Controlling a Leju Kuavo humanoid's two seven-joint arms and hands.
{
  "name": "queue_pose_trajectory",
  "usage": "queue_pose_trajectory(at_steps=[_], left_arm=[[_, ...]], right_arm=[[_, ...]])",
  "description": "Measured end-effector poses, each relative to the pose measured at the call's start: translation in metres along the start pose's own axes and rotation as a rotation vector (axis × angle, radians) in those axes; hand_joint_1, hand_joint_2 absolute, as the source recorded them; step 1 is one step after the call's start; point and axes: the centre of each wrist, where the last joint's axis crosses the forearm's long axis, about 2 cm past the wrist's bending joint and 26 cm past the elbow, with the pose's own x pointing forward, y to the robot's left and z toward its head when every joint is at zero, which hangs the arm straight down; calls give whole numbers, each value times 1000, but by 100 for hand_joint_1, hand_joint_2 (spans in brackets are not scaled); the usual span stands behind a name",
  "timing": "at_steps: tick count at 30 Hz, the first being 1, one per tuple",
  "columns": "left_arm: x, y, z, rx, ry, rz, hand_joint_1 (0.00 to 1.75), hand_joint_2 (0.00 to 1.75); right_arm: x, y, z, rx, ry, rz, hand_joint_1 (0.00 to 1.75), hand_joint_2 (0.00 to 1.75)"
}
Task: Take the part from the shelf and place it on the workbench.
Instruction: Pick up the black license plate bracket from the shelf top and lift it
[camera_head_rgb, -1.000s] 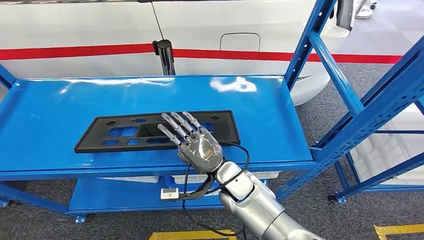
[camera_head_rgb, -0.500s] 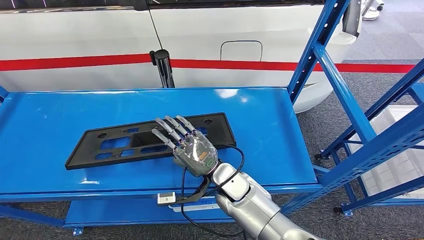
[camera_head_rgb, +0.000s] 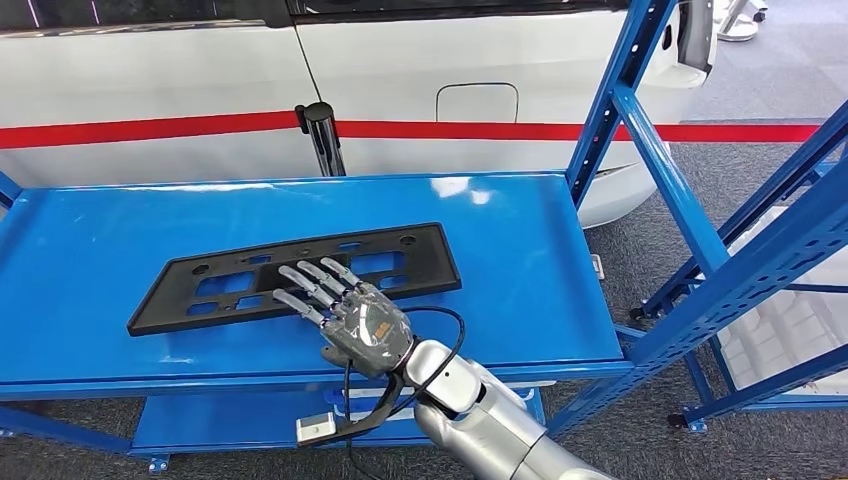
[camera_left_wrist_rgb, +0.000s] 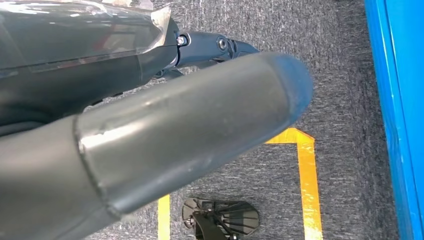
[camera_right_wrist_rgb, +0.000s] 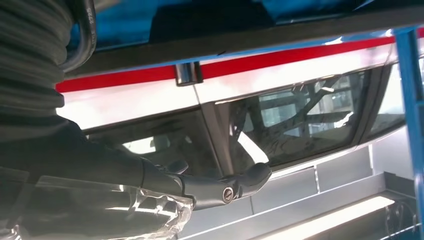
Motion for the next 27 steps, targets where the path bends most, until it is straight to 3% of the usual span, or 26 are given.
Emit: queue_pose_trajectory(at_steps=[14,27], left_arm=[[1,0,0,8,10,-21,0,0],[11,-2,-5,-1,-12,-52,0,0]], right_arm=[[11,1,-4,36,-34,-60,0,175],[26,3,-38,43,-35,-77,0,175]])
